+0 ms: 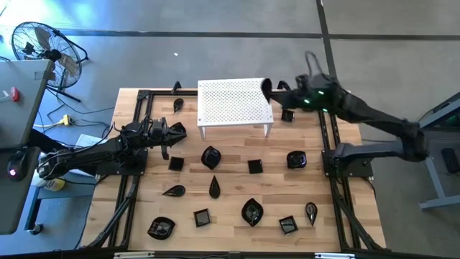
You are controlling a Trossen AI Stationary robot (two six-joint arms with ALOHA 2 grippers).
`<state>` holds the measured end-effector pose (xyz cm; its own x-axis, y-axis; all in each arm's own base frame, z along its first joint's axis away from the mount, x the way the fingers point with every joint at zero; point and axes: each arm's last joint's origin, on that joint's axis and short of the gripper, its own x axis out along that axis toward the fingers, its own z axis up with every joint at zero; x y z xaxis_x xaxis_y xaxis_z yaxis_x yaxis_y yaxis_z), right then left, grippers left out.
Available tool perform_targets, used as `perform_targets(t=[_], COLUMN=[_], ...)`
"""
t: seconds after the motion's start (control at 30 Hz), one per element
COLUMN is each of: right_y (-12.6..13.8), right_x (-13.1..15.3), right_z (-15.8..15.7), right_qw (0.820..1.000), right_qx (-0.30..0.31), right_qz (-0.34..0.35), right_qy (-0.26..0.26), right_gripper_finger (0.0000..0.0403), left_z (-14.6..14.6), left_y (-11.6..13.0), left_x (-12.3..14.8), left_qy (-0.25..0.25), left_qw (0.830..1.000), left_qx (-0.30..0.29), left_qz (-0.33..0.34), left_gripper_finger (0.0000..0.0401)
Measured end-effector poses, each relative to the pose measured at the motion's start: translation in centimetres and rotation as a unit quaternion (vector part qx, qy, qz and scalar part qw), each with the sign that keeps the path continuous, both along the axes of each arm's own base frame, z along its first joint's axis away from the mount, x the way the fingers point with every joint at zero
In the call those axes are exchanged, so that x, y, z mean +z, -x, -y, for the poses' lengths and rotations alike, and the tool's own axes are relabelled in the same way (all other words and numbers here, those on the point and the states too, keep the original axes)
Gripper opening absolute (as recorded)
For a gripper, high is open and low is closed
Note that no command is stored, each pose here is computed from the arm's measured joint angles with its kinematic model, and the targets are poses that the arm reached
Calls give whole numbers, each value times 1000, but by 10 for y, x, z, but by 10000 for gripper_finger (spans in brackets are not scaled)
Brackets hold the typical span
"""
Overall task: Pick & Place Mini shaped plates
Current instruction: Put the drop shaped bowl on the shelf
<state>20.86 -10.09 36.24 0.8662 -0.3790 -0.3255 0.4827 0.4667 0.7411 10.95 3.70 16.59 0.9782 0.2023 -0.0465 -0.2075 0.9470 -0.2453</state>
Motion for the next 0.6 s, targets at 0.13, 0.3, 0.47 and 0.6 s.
perform_targets(t=[0.13,0.3,0.47,0.6], right_y=[-48,-107,-152,-175], right_x=[-5,-15,-25,-40], right_z=[20,40,52,58], right_qw=[999,997,995,990], right_qx=[-20,-38,-57,-79], right_qz=[-29,-51,-60,-81], right_qy=[-29,-46,-55,-84], right_gripper_finger=[1,1,7,8], left_z=[0,0,0,0], left_y=[0,0,0,0], left_x=[0,0,0,0], left_qy=[0,0,0,7], left_qw=[1000,1000,1000,1000], left_qx=[0,0,0,-2], left_qz=[0,0,0,1], left_gripper_finger=[0,0,0,0])
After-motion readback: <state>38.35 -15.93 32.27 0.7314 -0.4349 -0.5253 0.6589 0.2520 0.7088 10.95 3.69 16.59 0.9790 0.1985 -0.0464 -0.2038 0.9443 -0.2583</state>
